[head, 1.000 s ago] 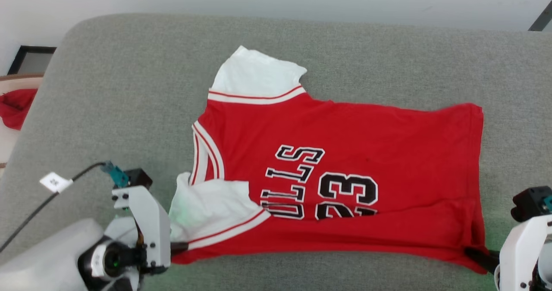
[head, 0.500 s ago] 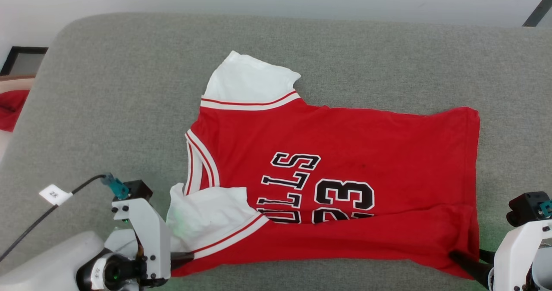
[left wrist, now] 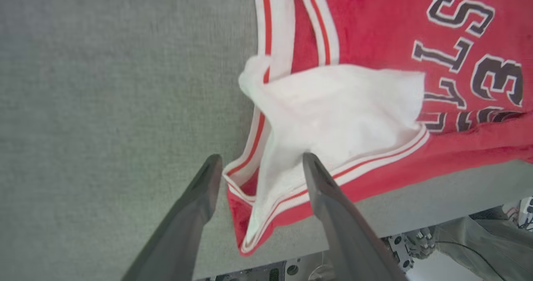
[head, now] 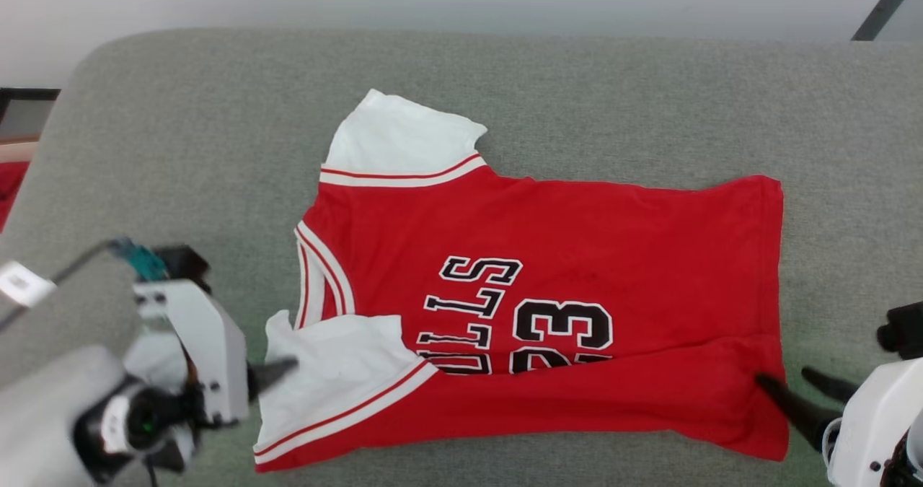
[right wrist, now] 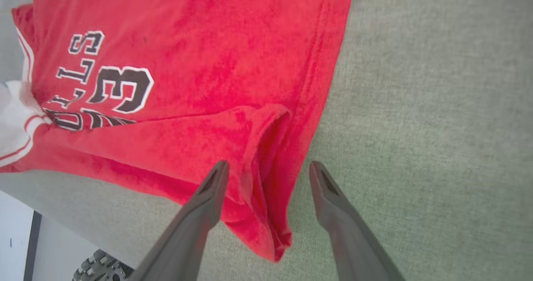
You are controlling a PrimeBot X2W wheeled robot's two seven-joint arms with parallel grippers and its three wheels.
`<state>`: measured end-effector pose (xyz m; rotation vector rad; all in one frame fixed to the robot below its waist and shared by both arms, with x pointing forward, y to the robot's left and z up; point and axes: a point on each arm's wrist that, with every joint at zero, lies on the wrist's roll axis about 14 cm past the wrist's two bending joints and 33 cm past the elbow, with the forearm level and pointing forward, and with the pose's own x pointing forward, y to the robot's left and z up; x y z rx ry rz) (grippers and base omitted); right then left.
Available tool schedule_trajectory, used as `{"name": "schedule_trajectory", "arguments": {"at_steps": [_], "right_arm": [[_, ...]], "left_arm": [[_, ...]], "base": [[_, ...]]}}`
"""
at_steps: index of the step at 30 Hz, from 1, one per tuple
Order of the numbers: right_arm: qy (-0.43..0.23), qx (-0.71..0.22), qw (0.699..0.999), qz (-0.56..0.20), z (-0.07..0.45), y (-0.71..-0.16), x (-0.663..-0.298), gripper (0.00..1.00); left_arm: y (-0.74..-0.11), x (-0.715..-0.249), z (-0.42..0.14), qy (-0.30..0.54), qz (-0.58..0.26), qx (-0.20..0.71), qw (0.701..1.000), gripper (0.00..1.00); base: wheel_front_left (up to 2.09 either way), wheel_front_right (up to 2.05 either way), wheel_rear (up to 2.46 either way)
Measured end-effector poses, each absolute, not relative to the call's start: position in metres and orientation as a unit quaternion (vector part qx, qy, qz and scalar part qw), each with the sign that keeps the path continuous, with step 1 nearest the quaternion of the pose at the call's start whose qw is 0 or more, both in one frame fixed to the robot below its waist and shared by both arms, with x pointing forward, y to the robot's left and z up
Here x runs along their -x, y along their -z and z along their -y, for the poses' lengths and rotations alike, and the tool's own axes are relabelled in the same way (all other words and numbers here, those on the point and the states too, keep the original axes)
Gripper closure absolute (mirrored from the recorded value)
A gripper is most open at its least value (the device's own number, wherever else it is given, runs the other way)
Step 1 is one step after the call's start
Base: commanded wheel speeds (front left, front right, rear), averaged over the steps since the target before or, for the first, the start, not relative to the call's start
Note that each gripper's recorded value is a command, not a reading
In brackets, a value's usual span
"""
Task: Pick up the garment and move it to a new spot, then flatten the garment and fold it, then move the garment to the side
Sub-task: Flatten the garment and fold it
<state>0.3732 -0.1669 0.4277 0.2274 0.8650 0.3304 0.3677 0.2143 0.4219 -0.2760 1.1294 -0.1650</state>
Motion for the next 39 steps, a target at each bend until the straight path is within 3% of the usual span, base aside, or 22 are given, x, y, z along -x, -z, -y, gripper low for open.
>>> {"name": "schedule_trajectory", "arguments": {"at_steps": [7,13,21,30,39], "right_arm": [[-0.151,-0.104,0.937,-0.299,0.167,-0.464,-0.396,0.00],[-0.145,-0.069,0.979,-0.128,0.172,-0.519,-0.424,0.00],[-0.135,-0.008,0.990,0.033,0.178,-0.556,-0.432,0.00],[-0.112,-0.026,0.992,0.048,0.185,-0.538,-0.438,0.00],[-0.099,-0.032,0.994,0.015,0.193,-0.503,-0.447,0.00]], "left_arm": [[-0.466,-0.427,-0.217,0.098,-0.428,0.083,0.895,0.00],[-0.498,-0.476,-0.204,0.133,-0.336,0.043,0.931,0.00],[-0.525,-0.534,-0.178,0.172,-0.244,0.010,0.954,0.00],[-0.517,-0.588,-0.167,0.186,-0.243,-0.010,0.952,0.00],[-0.463,-0.625,-0.166,0.178,-0.329,-0.023,0.927,0.00]], "base": [[0.00,0.00,0.00],[0.00,0.00,0.00],[0.00,0.00,0.00],[0.00,0.00,0.00],[0.00,0.00,0.00]]}}
